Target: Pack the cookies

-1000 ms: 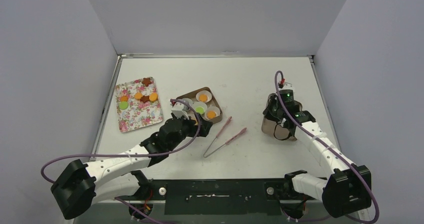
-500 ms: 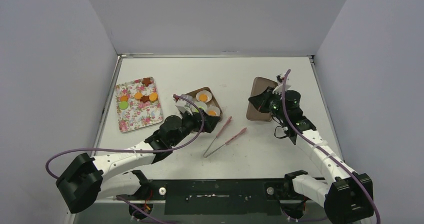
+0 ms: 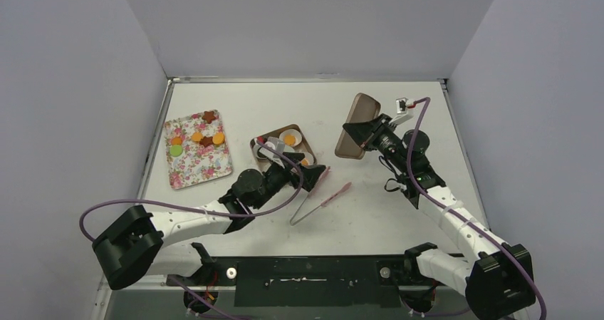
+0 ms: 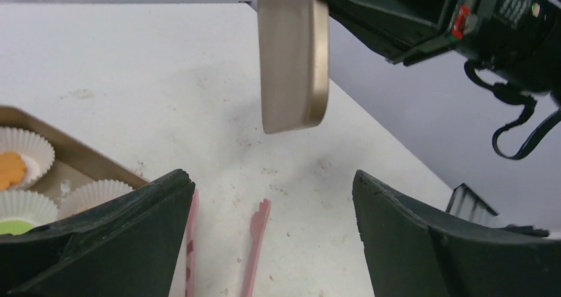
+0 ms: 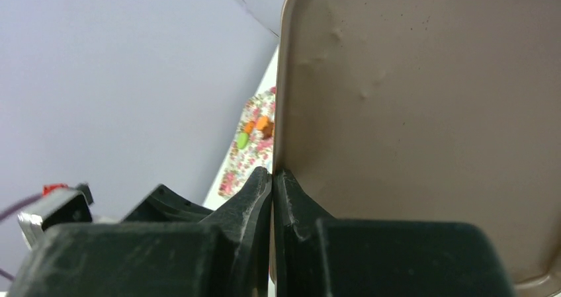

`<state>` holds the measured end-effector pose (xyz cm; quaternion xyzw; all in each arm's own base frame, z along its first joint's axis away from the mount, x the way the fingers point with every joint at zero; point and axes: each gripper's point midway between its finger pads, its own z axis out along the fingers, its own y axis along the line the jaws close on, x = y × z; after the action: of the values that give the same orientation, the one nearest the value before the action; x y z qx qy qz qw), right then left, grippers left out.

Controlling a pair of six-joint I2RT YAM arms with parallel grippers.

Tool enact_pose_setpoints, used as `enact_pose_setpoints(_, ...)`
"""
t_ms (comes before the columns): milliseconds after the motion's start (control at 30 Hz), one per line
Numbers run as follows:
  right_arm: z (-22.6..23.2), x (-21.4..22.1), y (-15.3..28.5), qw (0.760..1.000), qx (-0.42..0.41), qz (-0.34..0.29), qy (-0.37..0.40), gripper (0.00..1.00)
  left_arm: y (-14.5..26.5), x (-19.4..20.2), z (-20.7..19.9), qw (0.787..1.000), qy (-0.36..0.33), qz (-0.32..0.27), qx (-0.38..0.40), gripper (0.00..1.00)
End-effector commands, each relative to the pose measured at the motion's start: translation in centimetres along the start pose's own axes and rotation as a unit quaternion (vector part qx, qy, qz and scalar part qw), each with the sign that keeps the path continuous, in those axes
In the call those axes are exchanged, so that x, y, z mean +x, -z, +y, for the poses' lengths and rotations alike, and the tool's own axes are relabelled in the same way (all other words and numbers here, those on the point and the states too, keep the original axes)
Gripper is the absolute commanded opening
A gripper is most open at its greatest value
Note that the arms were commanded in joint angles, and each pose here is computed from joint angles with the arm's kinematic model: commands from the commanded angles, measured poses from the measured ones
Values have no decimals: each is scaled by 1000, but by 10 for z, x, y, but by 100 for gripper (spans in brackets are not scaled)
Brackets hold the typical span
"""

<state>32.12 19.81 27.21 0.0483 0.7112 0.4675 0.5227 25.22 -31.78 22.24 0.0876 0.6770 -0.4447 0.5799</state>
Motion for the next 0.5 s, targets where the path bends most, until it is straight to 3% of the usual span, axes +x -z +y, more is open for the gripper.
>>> enact_pose_setpoints(0,43,-37,0,994,-64,-86,-25,0,-14,-33,-37,989,-106,-90,41,88)
enact_pose_setpoints(467,92,-40,3,985,-121,-110,-57,0,-52,-43,-41,956,-244,-165,-9,73)
